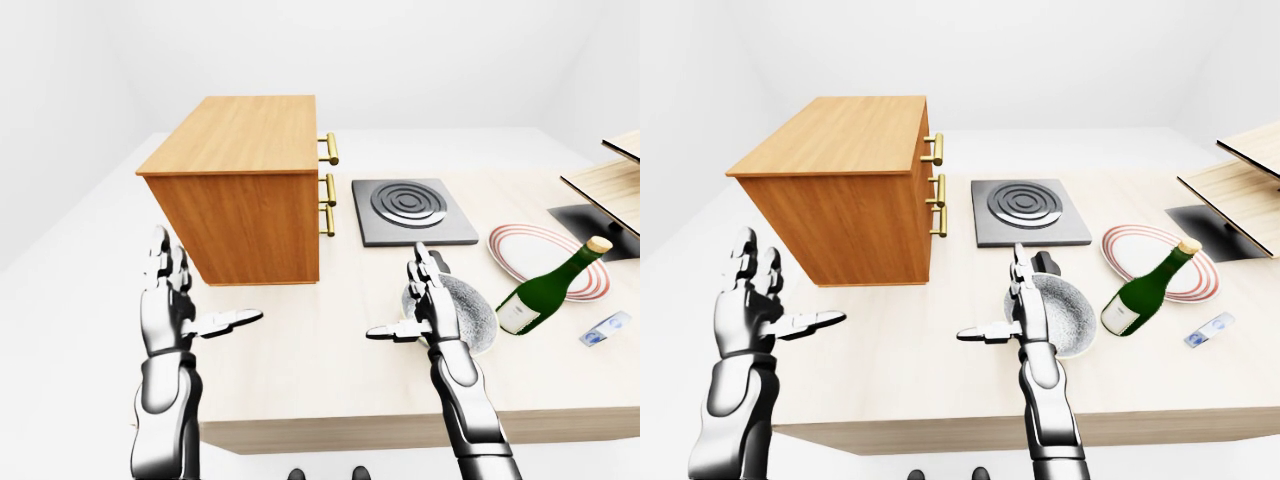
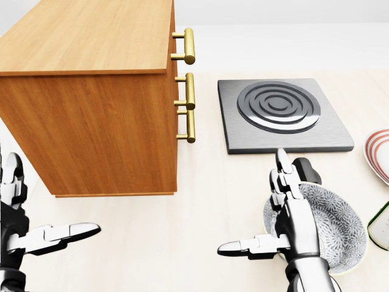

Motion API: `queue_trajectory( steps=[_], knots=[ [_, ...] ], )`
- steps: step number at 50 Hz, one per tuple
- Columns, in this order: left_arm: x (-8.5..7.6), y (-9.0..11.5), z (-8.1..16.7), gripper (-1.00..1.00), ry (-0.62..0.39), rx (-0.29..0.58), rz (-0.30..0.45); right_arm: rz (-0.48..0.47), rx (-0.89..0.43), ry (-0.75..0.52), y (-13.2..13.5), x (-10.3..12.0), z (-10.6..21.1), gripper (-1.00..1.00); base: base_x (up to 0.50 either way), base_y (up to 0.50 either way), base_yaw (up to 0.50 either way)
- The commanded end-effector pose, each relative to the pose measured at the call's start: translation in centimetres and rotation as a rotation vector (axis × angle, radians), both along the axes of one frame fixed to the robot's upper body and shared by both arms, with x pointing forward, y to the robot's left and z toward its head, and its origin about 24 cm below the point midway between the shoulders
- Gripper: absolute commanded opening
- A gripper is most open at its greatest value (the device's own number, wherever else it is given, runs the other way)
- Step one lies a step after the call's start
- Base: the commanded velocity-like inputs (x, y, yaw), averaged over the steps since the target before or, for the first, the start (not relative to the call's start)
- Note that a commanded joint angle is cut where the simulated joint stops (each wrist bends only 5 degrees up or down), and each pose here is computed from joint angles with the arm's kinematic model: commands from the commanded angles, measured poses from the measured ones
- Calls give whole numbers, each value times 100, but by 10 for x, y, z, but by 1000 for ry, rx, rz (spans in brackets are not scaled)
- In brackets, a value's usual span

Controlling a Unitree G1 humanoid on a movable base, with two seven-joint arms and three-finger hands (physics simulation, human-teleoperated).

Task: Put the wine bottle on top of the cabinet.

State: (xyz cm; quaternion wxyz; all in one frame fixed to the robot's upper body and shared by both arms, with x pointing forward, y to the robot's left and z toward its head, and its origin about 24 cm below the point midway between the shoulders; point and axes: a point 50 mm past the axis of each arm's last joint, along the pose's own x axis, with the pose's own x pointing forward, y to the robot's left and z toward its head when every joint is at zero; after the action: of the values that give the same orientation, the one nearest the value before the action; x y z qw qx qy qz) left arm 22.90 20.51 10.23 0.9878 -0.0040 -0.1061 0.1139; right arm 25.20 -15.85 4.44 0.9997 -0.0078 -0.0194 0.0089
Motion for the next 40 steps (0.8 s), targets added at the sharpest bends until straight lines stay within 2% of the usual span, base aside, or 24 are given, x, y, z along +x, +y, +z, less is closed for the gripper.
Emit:
queue_trajectory(
  steps=[1, 5, 25, 33, 38, 40],
  knots=[
    [-24, 22, 43, 100, -191, 32, 94, -1, -10, 11, 0, 0, -1, 100, 0, 0, 0],
    [-27, 25, 48, 100, -213, 38, 108, 3, -8, 6, 0, 0, 0, 100, 4, 0, 0],
    [-29, 27, 45, 100, -198, 46, 128, -3, -9, -14, 0, 0, 2, 100, 22, 0, 0],
    [-29, 28, 45, 100, -196, 44, 129, -11, -5, 4, -1, 1, -1, 100, 0, 0, 0],
    [-29, 28, 45, 100, -195, 45, 132, -92, 41, 12, -11, 3, 2, 100, 0, 0, 0],
    [-30, 29, 47, 100, -206, 48, 135, -146, 41, -26, -19, 3, 18, 100, 0, 0, 0]
  ],
)
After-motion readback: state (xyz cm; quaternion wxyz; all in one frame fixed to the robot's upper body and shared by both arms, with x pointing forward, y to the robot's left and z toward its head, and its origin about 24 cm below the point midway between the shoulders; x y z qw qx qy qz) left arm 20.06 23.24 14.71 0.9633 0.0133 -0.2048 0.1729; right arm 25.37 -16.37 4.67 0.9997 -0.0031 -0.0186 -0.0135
